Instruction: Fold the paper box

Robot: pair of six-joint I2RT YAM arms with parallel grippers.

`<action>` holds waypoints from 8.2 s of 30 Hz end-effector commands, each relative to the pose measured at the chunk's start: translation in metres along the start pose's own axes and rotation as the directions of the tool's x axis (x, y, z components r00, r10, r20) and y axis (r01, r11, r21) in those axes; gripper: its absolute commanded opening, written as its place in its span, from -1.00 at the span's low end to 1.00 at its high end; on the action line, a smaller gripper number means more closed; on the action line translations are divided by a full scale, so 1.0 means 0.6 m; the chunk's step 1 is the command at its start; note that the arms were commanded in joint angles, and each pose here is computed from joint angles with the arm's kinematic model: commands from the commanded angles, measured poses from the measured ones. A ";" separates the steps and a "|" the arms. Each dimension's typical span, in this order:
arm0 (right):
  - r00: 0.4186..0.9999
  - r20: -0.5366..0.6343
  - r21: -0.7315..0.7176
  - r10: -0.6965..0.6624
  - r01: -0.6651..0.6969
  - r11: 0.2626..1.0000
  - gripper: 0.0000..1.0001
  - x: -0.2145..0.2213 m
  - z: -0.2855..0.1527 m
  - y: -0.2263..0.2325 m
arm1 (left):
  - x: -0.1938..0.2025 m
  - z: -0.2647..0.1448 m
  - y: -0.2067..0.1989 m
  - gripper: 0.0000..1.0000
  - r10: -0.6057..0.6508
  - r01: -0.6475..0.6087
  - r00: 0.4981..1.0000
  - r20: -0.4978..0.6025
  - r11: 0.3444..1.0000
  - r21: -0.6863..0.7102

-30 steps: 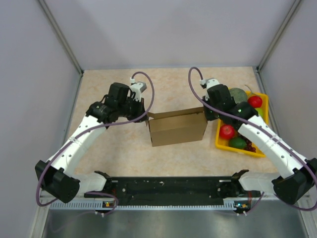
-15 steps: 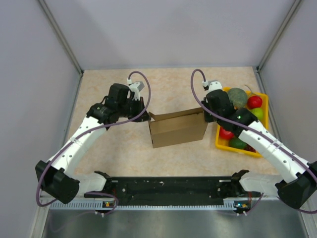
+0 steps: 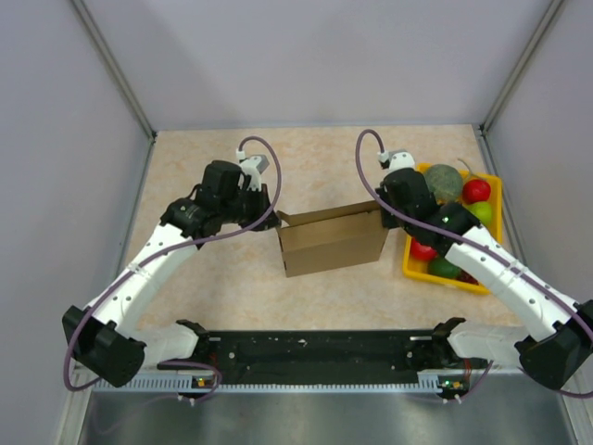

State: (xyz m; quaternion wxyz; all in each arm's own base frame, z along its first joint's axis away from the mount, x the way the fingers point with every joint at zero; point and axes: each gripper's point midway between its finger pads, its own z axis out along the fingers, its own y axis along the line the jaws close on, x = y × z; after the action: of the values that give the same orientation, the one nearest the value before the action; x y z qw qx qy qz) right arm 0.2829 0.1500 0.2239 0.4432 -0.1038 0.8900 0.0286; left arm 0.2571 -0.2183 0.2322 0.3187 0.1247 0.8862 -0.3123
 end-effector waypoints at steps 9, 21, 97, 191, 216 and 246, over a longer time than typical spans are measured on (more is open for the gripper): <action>0.997 -0.071 -0.128 0.026 -0.035 0.991 -0.97 0.022 0.012 0.068 | 0.019 -0.009 0.010 -1.00 -0.120 0.126 0.991 0.064 0.988 -0.090; 0.996 -0.074 -0.117 0.048 -0.056 0.992 -0.99 0.026 0.012 0.068 | 0.034 -0.008 0.023 -1.00 -0.069 0.087 0.994 0.079 0.965 -0.247; 0.884 0.392 -0.392 -0.255 0.411 0.823 0.98 -0.089 -0.138 0.105 | 0.071 -0.001 0.015 -1.00 -0.034 0.040 0.999 0.035 0.984 -0.173; 0.484 0.484 -0.450 -0.729 0.852 0.267 0.19 0.041 0.030 0.324 | 0.133 0.014 0.043 -1.00 -0.137 0.161 0.982 0.128 0.966 -0.204; 0.480 0.513 -0.378 -0.712 0.871 0.315 0.18 0.070 0.048 0.307 | 0.010 -0.115 0.008 0.92 -0.275 0.259 0.932 0.235 0.961 0.097; 0.729 0.495 -0.306 -0.473 0.656 0.690 0.81 -0.042 -0.039 0.268 | 0.057 0.052 0.074 -0.02 -0.310 0.288 0.943 0.123 0.943 0.166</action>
State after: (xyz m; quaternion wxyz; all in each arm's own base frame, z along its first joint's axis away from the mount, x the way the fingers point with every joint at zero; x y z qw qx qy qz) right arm 0.2467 0.3325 0.1985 0.5179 -0.5744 0.6262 0.0984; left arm 0.2742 -0.2097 0.2042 0.3483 -0.0108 0.8179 -0.4579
